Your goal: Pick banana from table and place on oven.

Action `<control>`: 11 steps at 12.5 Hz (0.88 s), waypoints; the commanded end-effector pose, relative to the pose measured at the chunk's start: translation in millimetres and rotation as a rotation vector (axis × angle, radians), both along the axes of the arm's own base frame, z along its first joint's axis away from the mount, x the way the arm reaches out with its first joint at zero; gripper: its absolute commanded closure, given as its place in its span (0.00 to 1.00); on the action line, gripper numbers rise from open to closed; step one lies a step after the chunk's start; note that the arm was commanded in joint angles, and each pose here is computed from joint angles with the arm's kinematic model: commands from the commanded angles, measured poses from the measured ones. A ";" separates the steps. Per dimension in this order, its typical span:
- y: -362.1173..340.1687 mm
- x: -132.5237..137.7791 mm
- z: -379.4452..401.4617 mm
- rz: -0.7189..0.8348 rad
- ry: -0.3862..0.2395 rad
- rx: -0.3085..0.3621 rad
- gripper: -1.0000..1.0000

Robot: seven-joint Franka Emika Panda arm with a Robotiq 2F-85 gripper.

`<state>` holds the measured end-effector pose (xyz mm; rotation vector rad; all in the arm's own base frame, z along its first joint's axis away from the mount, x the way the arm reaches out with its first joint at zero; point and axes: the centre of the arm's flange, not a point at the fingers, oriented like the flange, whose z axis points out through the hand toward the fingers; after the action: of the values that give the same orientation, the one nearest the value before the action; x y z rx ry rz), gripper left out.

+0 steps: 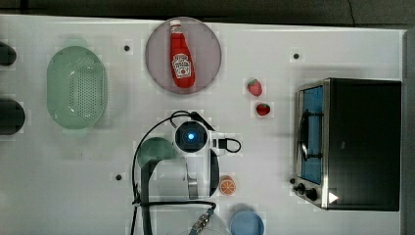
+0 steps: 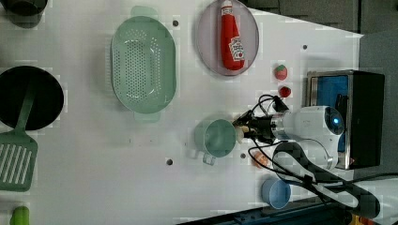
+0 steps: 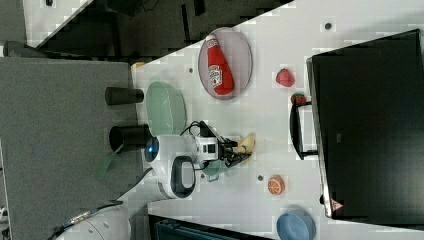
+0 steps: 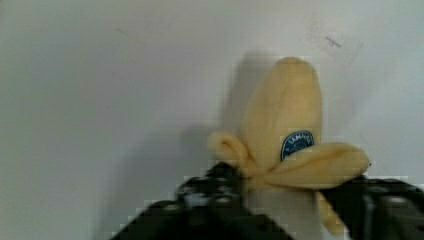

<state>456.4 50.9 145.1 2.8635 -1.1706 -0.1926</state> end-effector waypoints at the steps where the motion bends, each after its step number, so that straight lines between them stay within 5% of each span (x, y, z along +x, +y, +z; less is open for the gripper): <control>1: -6.3 9.4 14.1 -0.028 -0.062 -0.003 0.74; 4: -5.6 20.9 33.6 -0.028 -0.110 0.000 0.75; 8: -7.5 44.6 137.2 -0.034 -0.271 -0.001 0.75; 11: -18.4 42.7 232.1 -0.055 -0.253 -0.022 0.75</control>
<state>492.8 34.9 338.6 2.9012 -1.2393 0.0775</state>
